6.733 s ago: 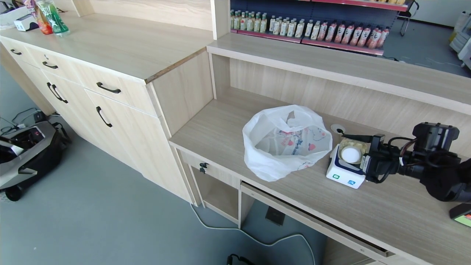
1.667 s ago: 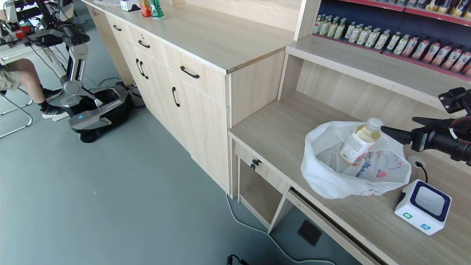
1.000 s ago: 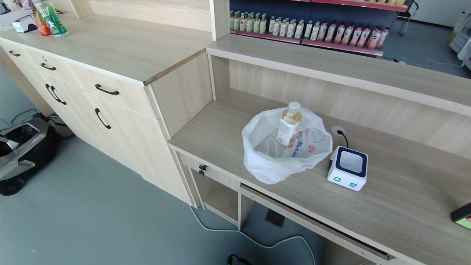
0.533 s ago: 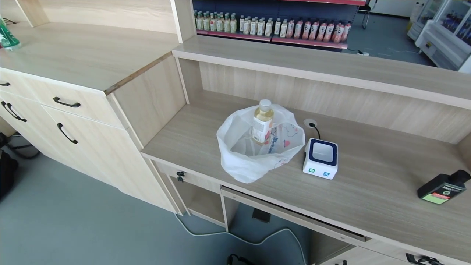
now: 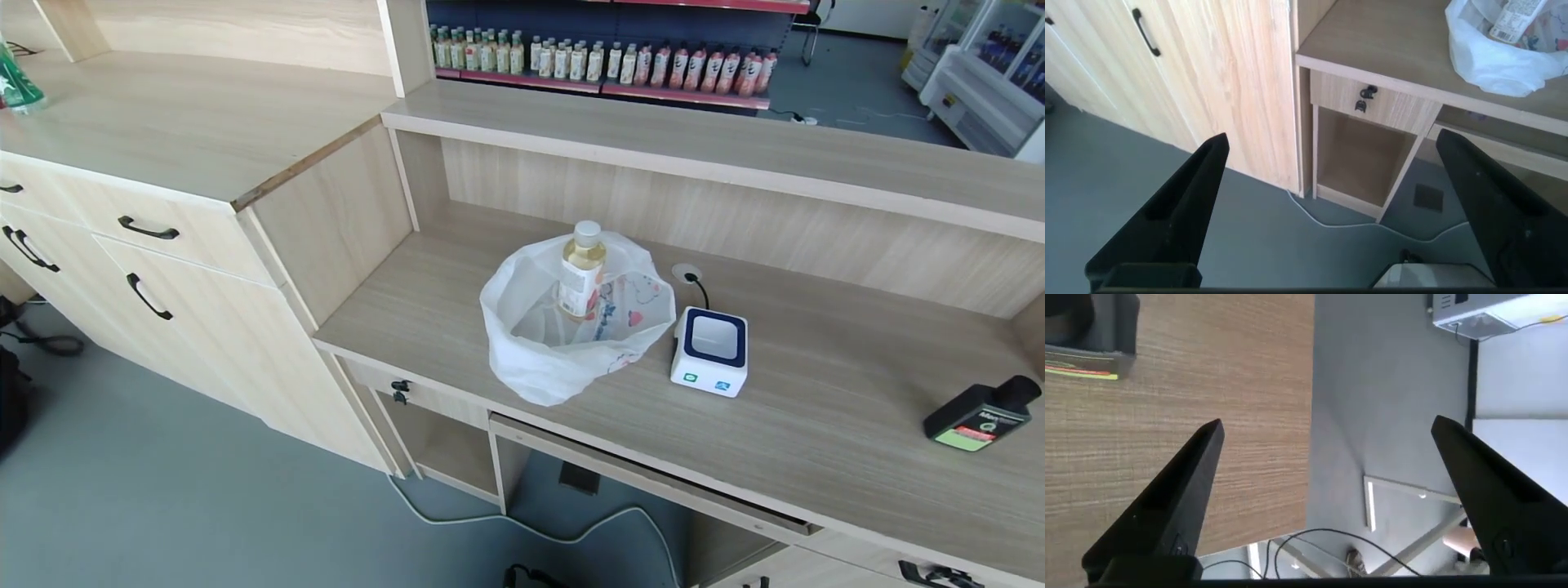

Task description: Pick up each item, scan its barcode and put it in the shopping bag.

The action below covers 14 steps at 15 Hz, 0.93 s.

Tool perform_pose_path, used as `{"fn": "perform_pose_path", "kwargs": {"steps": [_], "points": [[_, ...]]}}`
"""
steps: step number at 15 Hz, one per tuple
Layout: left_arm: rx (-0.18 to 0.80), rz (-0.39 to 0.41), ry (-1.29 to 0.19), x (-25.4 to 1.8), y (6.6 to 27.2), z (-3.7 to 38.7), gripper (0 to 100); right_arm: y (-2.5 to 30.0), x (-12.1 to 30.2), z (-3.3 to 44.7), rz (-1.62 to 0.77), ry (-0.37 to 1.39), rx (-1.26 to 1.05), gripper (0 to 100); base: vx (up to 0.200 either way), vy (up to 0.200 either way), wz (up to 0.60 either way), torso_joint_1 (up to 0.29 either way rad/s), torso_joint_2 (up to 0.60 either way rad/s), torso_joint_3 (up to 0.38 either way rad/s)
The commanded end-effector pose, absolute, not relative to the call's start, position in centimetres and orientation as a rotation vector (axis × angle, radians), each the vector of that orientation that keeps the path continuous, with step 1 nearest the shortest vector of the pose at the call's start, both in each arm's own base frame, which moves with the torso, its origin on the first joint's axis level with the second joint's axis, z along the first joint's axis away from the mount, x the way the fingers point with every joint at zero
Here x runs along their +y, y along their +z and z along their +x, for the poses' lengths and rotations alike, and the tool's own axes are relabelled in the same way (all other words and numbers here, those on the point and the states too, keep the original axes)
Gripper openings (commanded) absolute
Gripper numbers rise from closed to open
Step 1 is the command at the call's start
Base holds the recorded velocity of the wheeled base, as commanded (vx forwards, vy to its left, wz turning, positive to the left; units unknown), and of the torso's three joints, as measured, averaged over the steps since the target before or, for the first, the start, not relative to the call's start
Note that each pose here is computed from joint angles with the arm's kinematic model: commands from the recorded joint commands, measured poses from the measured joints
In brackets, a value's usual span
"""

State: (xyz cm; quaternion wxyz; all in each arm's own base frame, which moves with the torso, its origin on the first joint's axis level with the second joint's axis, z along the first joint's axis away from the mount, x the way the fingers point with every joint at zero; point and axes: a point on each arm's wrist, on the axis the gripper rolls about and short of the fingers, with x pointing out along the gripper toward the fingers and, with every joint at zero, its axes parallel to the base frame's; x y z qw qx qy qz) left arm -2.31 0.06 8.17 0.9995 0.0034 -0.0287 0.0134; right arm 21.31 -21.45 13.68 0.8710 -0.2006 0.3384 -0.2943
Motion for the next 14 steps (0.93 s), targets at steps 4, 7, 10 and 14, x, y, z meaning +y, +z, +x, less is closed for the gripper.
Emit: {"fn": "perform_pose_path", "kwargs": {"steps": [4, 7, 10, 14], "points": [[-0.058, 0.007, 0.028, 0.1, 8.2, -2.3, 100, 10.6, -19.4, 23.7, -0.403, -0.453, 0.739, 100, 0.0, 0.0, 0.0, 0.0, 0.0, 0.0], [-0.058, 0.007, 0.028, 0.1, 8.2, -2.3, 100, 10.2, -18.7, 25.1, -0.377, -0.438, 0.693, 100, 0.0, 0.0, 0.0, 0.0, 0.0, 0.0], [-0.058, 0.007, 0.028, 0.1, 8.2, -2.3, 100, 10.1, -18.6, 26.5, -0.386, -0.421, 0.664, 100, 0.0, 0.0, 0.0, 0.0, 0.0, 0.0], [-0.058, 0.007, 0.028, 0.1, 8.2, -2.3, 100, 10.0, -18.6, 27.9, -0.398, -0.404, 0.642, 100, 0.0, 0.0, 0.0, 0.0, 0.0, 0.0]]}}
